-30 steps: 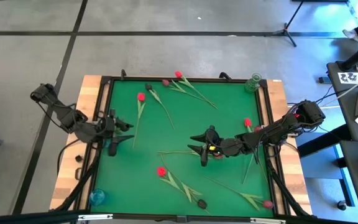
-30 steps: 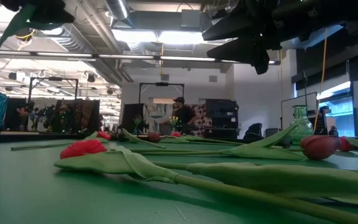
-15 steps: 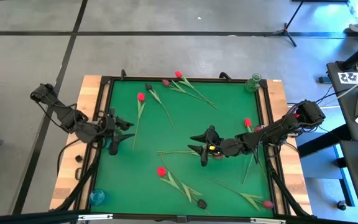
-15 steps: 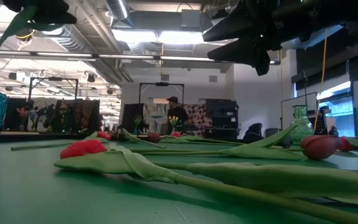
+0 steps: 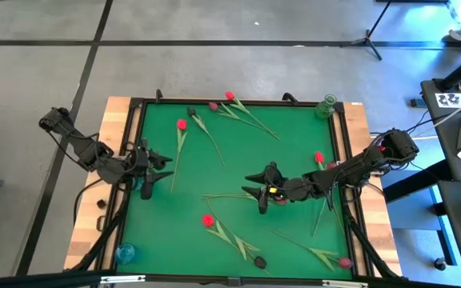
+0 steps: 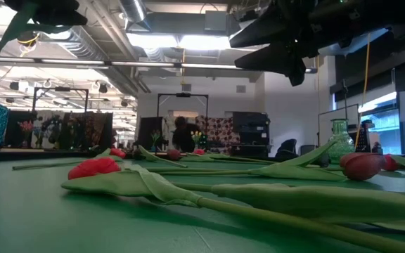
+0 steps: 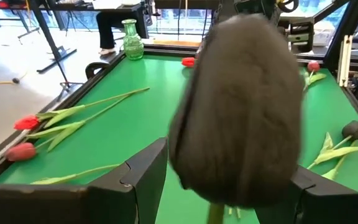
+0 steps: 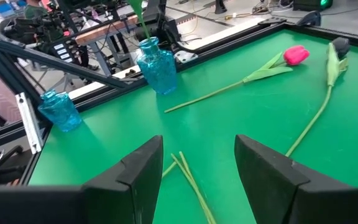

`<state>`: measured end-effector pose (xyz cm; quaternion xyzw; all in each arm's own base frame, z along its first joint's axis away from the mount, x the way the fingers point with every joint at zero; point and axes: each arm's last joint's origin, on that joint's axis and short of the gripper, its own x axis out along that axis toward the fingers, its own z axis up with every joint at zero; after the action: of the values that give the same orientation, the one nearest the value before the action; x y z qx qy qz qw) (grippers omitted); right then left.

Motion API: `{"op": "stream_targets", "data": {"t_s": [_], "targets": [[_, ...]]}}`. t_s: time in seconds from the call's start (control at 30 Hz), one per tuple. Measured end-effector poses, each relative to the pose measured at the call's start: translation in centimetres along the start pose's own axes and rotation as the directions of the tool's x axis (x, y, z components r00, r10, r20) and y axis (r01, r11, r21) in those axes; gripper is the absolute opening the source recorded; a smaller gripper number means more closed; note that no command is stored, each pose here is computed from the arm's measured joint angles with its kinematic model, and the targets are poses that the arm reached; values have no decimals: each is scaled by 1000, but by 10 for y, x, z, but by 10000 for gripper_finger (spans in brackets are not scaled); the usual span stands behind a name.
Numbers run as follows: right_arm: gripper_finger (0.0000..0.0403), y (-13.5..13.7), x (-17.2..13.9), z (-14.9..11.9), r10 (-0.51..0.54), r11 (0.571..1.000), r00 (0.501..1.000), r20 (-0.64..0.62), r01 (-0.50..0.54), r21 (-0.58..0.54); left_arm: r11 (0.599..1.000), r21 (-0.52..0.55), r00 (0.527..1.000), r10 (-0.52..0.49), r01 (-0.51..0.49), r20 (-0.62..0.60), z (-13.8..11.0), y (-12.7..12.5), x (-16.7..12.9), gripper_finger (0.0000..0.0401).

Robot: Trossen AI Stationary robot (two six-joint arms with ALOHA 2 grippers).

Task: Sort flowers into vase by color
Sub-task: Put the black tulip into the top blue vase

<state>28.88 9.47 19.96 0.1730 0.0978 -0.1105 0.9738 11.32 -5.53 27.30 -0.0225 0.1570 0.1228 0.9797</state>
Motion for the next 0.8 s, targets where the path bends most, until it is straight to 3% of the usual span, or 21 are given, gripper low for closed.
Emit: {"op": "stream_targets", "data": {"t_s": [0.23, 0.6, 0.8], "targets": [[198, 0, 0, 0, 5, 1000, 1000, -3, -5, 0, 999, -38, 1000, -6, 7, 10, 1, -1, 0, 203], [198, 0, 0, 0, 5, 1000, 1000, -3, -5, 0, 999, -41, 999, -2, 4, 51, 6, -2, 0, 288], [198, 0, 0, 0, 6, 1000, 1000, -3, -6, 0, 1000, -17, 992, -12, 14, 128, 18, -3, -2, 304]]}}
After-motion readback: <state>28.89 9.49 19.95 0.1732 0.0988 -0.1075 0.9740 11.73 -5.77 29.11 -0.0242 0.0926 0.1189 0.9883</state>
